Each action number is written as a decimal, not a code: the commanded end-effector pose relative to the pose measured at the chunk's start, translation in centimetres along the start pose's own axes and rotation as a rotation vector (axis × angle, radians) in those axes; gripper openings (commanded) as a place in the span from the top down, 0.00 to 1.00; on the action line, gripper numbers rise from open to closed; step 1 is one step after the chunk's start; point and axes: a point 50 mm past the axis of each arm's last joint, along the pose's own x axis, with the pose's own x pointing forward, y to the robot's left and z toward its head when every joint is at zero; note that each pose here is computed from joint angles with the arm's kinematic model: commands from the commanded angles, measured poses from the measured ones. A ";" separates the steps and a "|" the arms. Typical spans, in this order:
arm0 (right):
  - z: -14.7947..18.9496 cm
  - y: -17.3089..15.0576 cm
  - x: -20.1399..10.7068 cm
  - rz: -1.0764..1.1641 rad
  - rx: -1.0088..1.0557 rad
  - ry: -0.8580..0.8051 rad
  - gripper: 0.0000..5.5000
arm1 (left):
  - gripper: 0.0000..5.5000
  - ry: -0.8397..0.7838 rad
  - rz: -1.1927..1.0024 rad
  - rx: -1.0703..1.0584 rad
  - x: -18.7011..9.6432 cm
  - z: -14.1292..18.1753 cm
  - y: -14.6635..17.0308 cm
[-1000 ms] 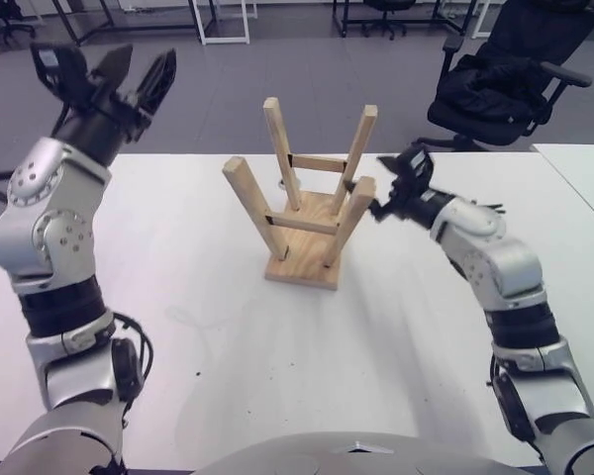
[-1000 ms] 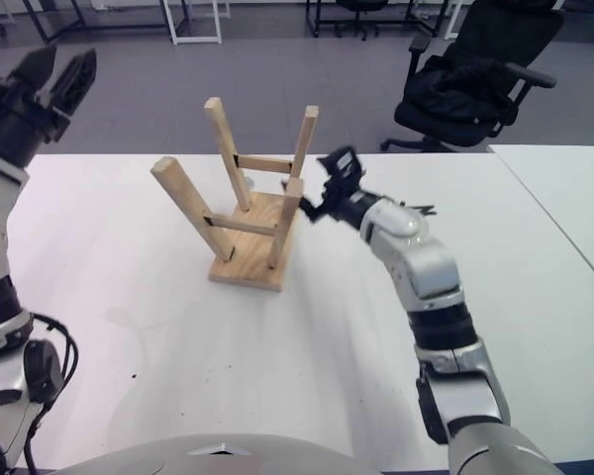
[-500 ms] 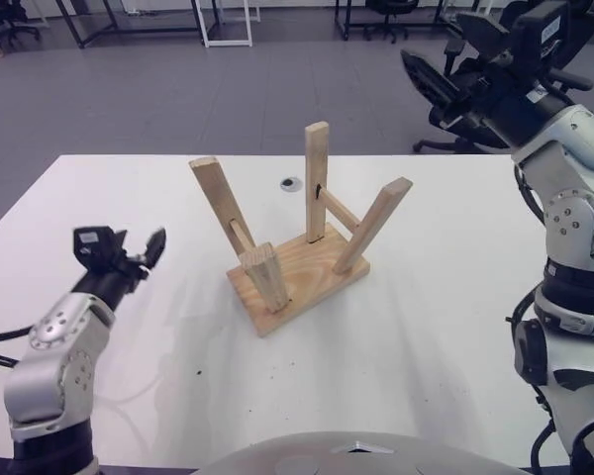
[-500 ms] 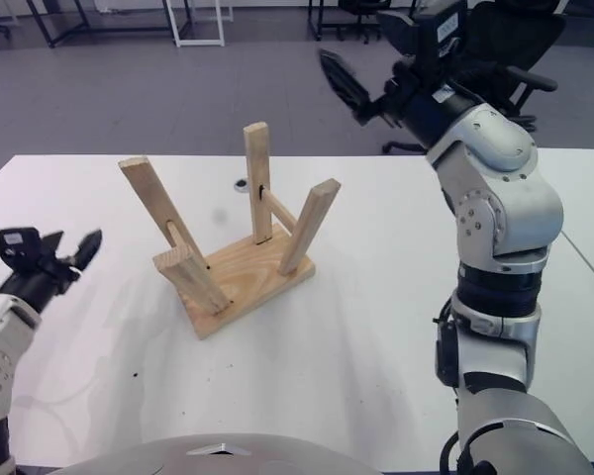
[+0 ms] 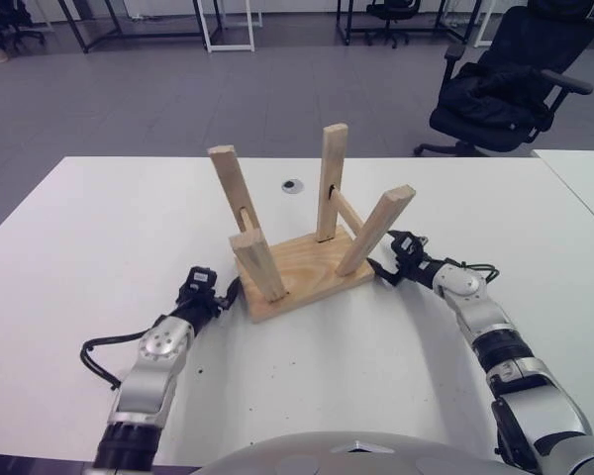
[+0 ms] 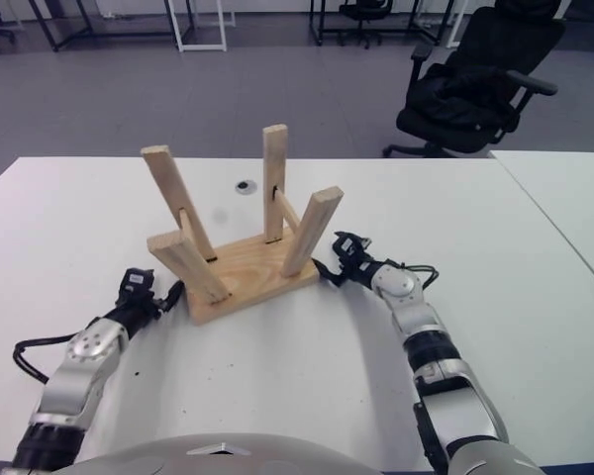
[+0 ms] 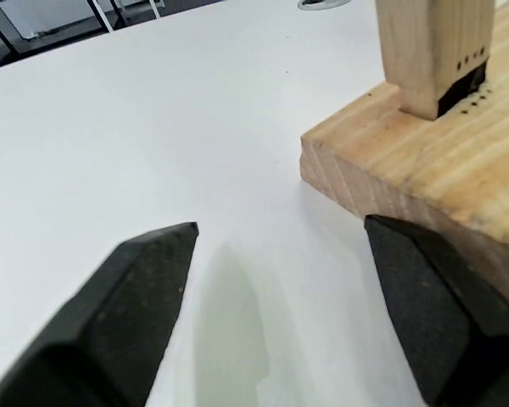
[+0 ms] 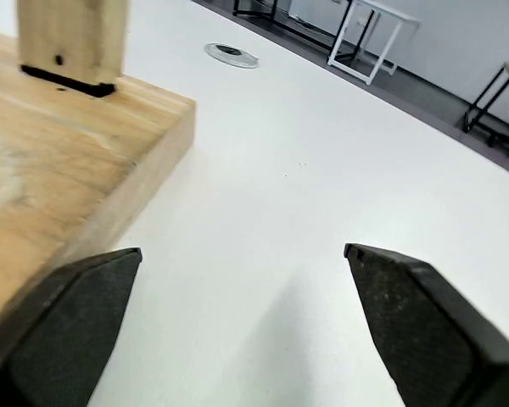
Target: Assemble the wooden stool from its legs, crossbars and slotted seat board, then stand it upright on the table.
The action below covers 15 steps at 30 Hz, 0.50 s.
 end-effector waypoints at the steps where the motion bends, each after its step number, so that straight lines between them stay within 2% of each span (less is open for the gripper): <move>1: -1.1 2.9 -1.2 0.145 0.040 -0.022 0.18 | 0.34 0.041 -0.125 0.013 2.7 -1.0 -2.5; 4: -1.4 2.4 -3.3 0.043 0.076 -0.044 0.18 | 0.34 0.032 -0.131 0.035 2.8 -1.4 -2.3; 7: -1.8 1.9 -4.9 -0.089 0.100 -0.037 0.18 | 0.34 0.045 -0.062 0.034 0.5 -2.6 -0.8; 10: -2.3 3.1 -6.0 -0.105 0.127 -0.011 0.18 | 0.34 0.052 0.069 0.032 -2.0 -3.3 1.0; 15: -2.4 4.4 -5.9 -0.087 0.132 0.024 0.18 | 0.34 0.085 -0.017 -0.002 -3.4 -4.1 -1.6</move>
